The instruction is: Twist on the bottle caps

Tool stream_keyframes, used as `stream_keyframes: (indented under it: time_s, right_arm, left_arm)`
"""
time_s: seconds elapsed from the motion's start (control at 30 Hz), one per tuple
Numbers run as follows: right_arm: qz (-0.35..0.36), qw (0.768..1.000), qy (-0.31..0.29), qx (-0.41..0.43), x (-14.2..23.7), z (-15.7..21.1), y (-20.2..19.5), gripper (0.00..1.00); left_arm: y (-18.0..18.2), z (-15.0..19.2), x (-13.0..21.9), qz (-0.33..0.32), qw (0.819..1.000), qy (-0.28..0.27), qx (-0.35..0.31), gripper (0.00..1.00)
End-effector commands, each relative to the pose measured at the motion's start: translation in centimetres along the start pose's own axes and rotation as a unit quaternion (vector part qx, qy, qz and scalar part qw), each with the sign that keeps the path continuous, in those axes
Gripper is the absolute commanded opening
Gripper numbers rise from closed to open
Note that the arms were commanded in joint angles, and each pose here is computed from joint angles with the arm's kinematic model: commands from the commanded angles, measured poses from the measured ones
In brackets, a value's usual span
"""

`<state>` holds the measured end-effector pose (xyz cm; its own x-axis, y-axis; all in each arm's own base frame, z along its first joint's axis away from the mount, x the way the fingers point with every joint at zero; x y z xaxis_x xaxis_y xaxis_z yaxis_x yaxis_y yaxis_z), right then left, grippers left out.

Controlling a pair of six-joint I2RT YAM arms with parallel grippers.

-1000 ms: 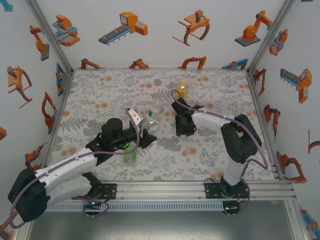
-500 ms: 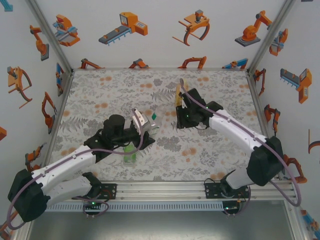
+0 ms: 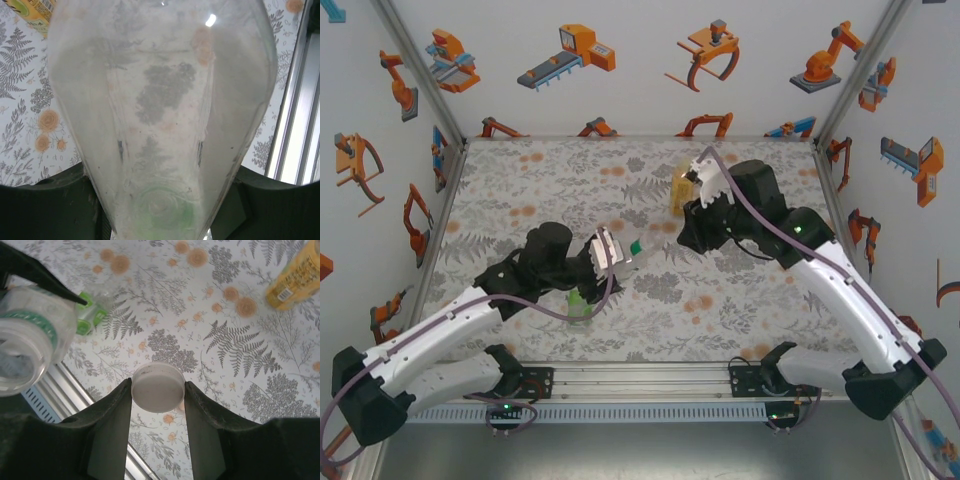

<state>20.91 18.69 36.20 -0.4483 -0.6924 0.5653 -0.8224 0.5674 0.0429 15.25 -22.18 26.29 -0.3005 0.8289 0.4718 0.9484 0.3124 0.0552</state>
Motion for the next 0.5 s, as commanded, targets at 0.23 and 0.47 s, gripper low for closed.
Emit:
stream_keyframes:
  time_s: [0.23, 0.47]
  right_arm:
    - [-0.139, 0.978, -0.131, 0.088, 4.2, -2.8, 4.2, 0.19]
    - [-0.207, 0.954, -0.168, 0.141, 4.7, -3.6, 6.0, 0.19]
  left_arm:
    - [-0.7, -1.1, 1.9, -0.011, 0.998, -0.004, -0.065, 0.00]
    - [-0.8, -1.4, 2.2, -0.012, 0.998, -0.009, -0.067, 0.00]
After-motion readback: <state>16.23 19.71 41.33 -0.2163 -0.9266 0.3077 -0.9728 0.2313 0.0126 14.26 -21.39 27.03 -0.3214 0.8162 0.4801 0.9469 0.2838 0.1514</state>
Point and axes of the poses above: each hand's point on the last joint's axis, 136 mm out from that joint toward the fingers, its own x axis back along the fingers, its own y axis along the line the jaws close on, z = x × y, the point moved 7 cm from there along x, back along the fingers, and after that the axes turned 8 degrees about x, right-handed, at the moved point
